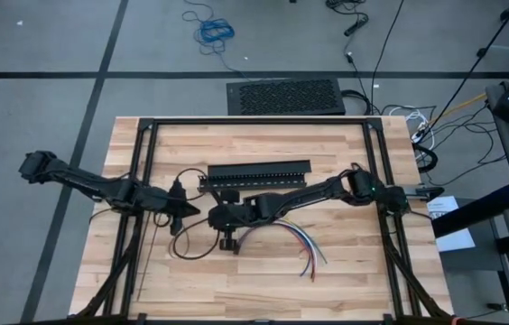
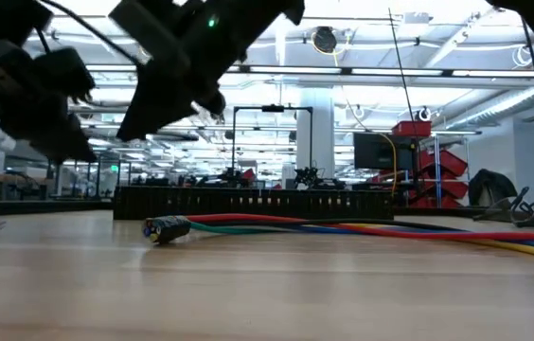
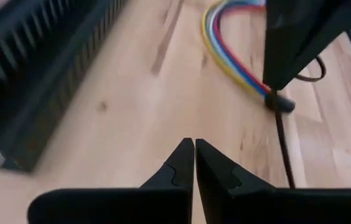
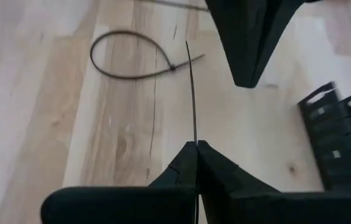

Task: Ziptie cables
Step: Wrap the cable wire using a zip tie

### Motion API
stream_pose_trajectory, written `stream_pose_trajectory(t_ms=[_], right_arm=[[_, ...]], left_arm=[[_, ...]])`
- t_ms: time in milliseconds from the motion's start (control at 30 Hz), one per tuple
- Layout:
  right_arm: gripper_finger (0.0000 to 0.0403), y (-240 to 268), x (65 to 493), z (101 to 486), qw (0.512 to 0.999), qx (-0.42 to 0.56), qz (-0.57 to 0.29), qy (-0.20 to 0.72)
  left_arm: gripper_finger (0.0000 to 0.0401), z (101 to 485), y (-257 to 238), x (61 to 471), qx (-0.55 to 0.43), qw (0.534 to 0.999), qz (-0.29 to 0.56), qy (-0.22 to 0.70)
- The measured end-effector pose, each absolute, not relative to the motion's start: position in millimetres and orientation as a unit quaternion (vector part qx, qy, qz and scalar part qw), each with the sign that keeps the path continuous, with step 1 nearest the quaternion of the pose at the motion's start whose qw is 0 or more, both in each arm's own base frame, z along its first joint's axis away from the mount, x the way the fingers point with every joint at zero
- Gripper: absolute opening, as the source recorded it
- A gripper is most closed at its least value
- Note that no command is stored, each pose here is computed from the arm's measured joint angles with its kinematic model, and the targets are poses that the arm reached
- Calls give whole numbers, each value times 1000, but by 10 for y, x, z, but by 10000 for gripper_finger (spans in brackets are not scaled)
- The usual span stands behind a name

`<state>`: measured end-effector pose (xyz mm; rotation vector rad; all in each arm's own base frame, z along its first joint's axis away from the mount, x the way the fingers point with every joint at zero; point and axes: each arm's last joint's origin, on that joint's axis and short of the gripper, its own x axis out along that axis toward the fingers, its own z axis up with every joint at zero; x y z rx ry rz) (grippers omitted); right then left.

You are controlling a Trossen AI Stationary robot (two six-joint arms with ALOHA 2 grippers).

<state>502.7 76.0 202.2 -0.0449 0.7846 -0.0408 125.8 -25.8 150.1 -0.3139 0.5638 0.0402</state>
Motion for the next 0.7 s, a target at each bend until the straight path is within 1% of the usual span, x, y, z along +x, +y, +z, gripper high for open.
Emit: stream_pose_trajectory(t_ms=[100,300,400,500,600,700], right_arm=[[0,649,4953,2007,926,-5,-30,377],[0,345,4670,2008,955,77,-33,284],[0,209,4487,1917,968,123,-18,219],[0,90,4320,1836,979,165,-6,121],[0,13,4140,1714,983,181,-3,40],[0,2,4008,1651,986,169,-10,-9]], left_arm=[[15,1578,-251,1220,-124,963,33,237],[15,1755,-237,1111,-74,984,69,143],[15,1828,-227,1057,-62,990,73,106],[15,1889,-236,1064,-73,995,56,48],[15,1839,-251,1086,-76,996,40,17],[15,1745,-232,1101,-92,993,73,-2]])
